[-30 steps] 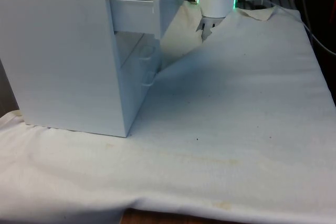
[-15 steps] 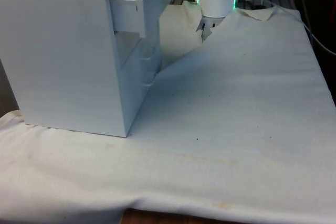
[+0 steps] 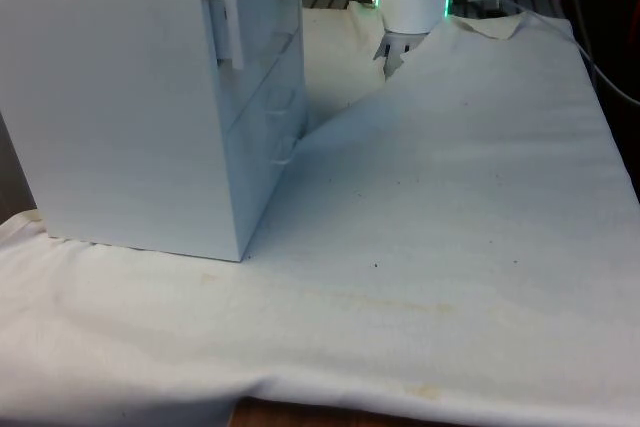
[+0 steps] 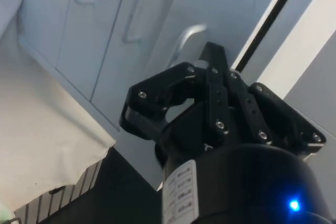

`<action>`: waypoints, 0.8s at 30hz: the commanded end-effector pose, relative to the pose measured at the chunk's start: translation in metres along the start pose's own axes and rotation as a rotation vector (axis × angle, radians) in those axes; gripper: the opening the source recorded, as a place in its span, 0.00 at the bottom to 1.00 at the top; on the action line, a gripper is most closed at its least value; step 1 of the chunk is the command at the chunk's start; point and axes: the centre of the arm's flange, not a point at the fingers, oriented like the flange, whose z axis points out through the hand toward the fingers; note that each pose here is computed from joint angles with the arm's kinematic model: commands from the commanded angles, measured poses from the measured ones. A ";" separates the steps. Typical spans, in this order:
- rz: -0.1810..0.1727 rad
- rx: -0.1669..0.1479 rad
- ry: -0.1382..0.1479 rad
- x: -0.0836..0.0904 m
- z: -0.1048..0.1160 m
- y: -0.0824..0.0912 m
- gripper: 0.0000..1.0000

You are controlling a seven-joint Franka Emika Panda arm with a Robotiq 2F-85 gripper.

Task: Open the drawer, then close it.

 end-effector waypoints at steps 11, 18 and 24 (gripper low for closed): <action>-0.004 0.001 -0.008 -0.001 0.019 0.016 0.00; -0.001 0.017 0.005 -0.001 0.010 0.024 0.00; 0.008 0.044 0.013 -0.002 -0.001 0.020 0.00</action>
